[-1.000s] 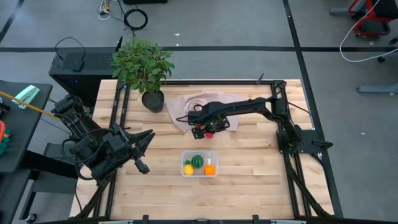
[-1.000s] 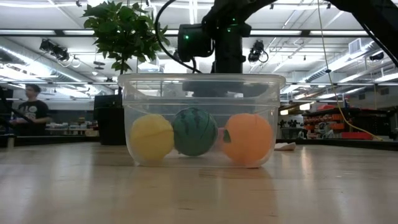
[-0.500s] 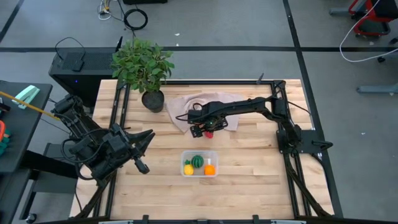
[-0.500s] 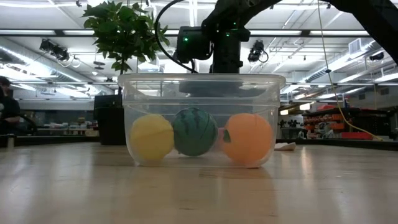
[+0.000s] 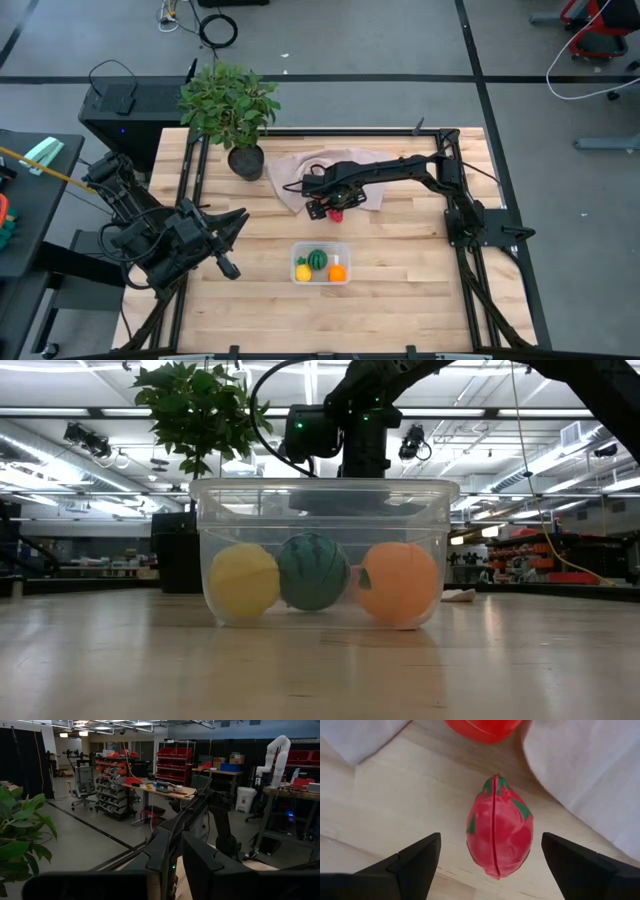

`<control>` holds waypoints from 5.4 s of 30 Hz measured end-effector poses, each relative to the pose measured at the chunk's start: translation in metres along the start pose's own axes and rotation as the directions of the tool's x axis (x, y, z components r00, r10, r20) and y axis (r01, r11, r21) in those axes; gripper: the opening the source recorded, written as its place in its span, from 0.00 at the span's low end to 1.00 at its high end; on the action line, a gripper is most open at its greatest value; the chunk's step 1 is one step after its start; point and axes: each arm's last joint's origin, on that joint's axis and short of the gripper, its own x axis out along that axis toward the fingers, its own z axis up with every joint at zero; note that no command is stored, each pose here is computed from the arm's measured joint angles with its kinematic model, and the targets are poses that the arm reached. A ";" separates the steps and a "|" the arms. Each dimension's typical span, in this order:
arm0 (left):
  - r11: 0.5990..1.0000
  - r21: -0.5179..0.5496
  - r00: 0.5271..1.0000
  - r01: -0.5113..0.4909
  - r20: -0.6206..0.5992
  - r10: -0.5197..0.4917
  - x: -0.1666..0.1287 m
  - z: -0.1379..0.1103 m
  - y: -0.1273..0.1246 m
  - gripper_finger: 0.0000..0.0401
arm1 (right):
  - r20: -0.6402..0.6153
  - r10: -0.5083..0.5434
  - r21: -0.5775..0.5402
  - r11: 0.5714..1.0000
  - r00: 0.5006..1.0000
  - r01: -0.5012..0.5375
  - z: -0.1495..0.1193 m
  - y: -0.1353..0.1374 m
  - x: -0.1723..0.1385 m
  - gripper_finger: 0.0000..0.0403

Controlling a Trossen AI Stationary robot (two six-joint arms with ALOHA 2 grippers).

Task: Pick and placing Produce into tupperware
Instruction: Put the dragon fruit into the transparent bin

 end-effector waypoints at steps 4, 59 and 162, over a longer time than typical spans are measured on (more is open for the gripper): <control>1.000 0.001 1.000 0.000 0.000 0.000 0.000 0.000 0.000 0.15 | 0.000 0.000 -0.003 1.000 1.000 0.000 0.000 0.000 0.000 0.87; 1.000 0.000 1.000 0.000 0.000 0.000 0.000 0.000 0.000 0.15 | 0.013 0.104 -0.103 0.989 0.995 -0.102 -0.015 0.007 -0.043 0.55; 1.000 0.000 1.000 0.001 0.000 -0.001 0.000 0.000 0.000 0.16 | -0.022 -0.041 -0.863 0.505 0.999 0.002 -0.132 0.082 -0.053 0.57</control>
